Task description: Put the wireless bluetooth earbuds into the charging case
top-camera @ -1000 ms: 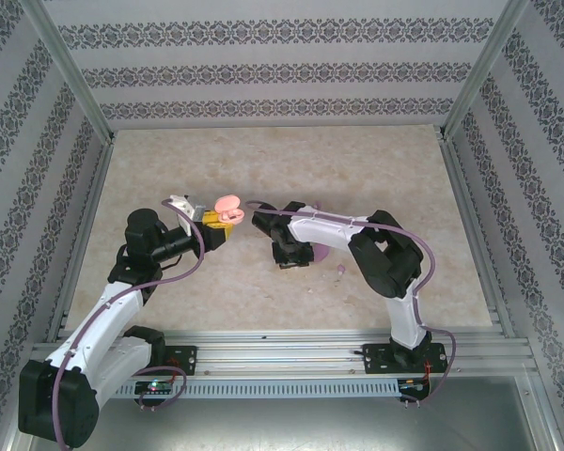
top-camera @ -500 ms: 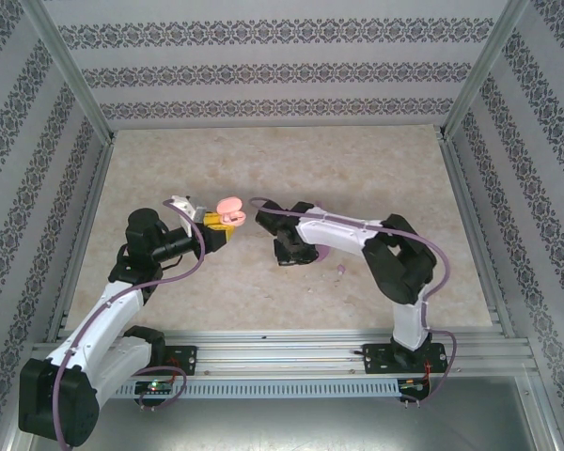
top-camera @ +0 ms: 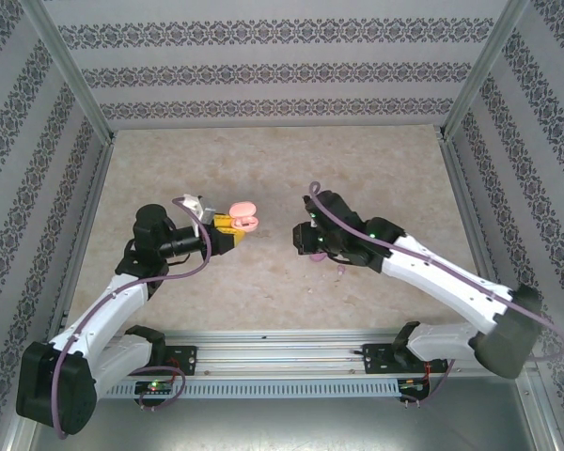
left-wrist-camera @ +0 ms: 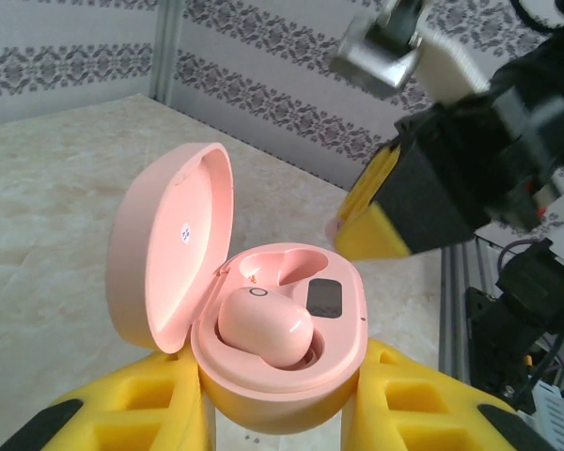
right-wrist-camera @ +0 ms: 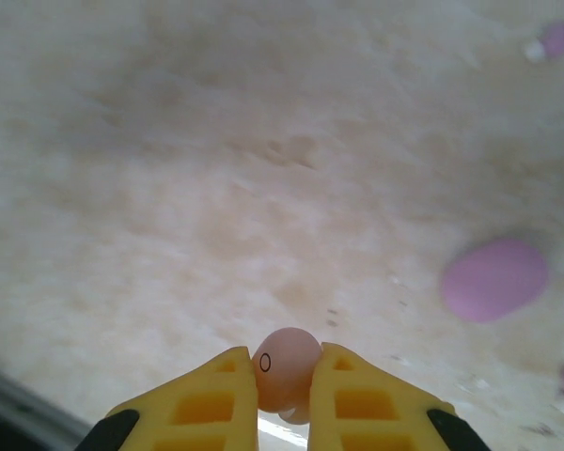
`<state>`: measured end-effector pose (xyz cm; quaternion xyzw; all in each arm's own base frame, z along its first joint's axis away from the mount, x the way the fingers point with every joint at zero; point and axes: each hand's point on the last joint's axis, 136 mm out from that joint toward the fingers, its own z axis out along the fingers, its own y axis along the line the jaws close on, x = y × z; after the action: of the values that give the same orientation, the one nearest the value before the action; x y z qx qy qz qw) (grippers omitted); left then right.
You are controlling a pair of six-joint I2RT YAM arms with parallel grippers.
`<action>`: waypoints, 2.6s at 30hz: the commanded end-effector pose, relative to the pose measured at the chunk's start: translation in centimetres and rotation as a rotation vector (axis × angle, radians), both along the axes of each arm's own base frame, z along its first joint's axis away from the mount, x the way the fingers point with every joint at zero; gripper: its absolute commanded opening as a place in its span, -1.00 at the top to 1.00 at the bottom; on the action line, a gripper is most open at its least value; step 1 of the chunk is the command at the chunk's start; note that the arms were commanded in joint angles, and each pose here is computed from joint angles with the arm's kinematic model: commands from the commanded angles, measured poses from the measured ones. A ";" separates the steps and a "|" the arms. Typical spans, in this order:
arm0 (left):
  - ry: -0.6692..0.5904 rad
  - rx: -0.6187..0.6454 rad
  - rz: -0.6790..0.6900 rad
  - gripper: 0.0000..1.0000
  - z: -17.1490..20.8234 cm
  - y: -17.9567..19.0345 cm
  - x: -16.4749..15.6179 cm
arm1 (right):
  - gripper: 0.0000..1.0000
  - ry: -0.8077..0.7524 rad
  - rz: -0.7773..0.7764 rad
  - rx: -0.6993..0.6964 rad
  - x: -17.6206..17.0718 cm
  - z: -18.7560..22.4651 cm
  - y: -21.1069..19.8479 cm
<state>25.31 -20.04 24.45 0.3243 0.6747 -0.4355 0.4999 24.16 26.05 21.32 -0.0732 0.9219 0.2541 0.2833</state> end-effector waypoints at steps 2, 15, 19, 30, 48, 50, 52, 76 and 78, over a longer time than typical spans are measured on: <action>-0.087 -0.021 -0.081 0.38 2.5 -1.3 -1.0 | 0.86 -0.104 0.206 0.215 -1.6 5.4 4.0; -0.075 -0.005 -0.149 0.38 2.1 -3.1 -2.5 | 0.86 -0.148 0.429 0.359 -3.7 10.7 8.2; -0.073 -0.005 -0.161 0.38 2.2 -3.4 -2.7 | 0.88 -0.133 0.443 0.333 -3.6 10.1 8.6; -0.088 -0.013 -0.178 0.38 2.8 -3.6 -3.2 | 0.88 -0.108 0.426 0.215 -3.5 8.1 7.2; -0.086 -0.030 -0.211 0.37 3.3 -3.7 -4.2 | 0.89 -0.098 0.415 0.134 -3.2 7.6 6.5; -0.084 -0.031 -0.215 0.37 3.3 -3.7 -4.2 | 0.89 -0.101 0.418 0.136 -3.1 7.7 6.7; -0.085 -0.033 -0.216 0.38 3.3 -3.8 -4.2 | 0.89 -0.104 0.424 0.136 -2.9 7.8 6.9; -0.163 -0.023 -0.208 0.37 5.0 -3.7 -4.1 | 0.83 0.014 0.489 0.040 -3.5 6.5 7.3; -0.180 -0.037 -0.191 0.37 5.3 -3.6 -4.1 | 0.81 0.021 0.482 0.041 -3.4 7.0 7.4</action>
<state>21.94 -23.54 26.97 0.3949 0.6327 -0.4687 0.4733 21.56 33.27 28.54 -0.2723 0.8714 0.3366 0.2308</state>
